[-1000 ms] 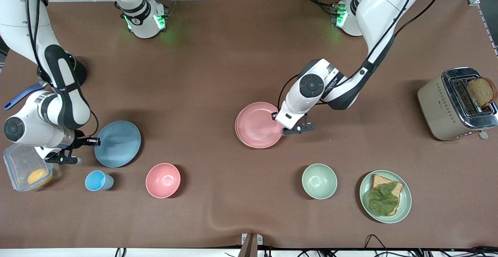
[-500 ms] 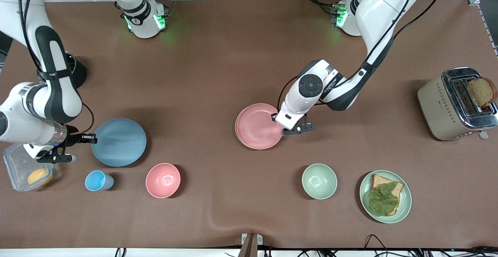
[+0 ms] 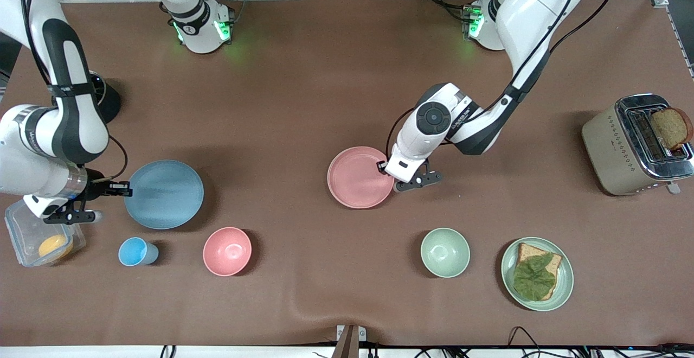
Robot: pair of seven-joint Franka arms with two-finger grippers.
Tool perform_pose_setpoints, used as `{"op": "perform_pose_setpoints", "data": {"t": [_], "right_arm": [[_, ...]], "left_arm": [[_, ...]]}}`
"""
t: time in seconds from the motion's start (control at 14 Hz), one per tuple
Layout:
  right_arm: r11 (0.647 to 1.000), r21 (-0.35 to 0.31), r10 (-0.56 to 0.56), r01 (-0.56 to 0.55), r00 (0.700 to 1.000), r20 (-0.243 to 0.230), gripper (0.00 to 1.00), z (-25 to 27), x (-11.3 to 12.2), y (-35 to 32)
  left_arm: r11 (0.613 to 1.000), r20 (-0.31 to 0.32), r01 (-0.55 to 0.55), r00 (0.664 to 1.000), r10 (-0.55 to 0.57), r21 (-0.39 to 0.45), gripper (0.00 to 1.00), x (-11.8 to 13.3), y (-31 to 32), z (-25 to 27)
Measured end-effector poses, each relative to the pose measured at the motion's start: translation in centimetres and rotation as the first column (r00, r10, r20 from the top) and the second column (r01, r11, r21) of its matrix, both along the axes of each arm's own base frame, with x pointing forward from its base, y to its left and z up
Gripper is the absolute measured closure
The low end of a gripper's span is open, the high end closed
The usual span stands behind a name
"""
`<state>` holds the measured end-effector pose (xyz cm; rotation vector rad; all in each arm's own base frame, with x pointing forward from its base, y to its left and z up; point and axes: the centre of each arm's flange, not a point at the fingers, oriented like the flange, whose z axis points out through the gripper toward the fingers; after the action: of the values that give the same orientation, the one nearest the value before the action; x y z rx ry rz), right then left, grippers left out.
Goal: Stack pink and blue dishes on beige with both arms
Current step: 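Release the pink plate with the left gripper while the right gripper carries the blue plate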
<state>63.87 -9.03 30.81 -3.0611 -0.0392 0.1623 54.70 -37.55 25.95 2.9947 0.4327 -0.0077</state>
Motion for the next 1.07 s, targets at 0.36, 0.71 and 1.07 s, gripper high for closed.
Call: {"op": "perform_pose_setpoints", "data": {"t": [0.36, 0.71, 1.07], "right_arm": [[1.0, 0.003, 0.002, -0.002, 1.0, -0.009, 0.96, 0.3, -0.1, 0.3], [1.0, 0.003, -0.02, 0.02, 1.0, -0.021, 0.96, 1.2, -0.1, 2.2], [0.992, 0.04, -0.121, 0.123, 0.991, -0.057, 0.96, 2.6, -0.2, 10.0]], "left_arm": [[0.986, 0.132, -0.123, 0.985, 0.108, 0.114, 0.03, 4.1, 10.0, 16.7], [0.981, 0.124, -0.086, 0.99, 0.065, 0.172, 0.0, 6.8, 20.0, 24.7], [0.985, 0.128, -0.021, 0.992, -0.001, 0.17, 0.0, 8.1, 30.4, 29.7]]}}
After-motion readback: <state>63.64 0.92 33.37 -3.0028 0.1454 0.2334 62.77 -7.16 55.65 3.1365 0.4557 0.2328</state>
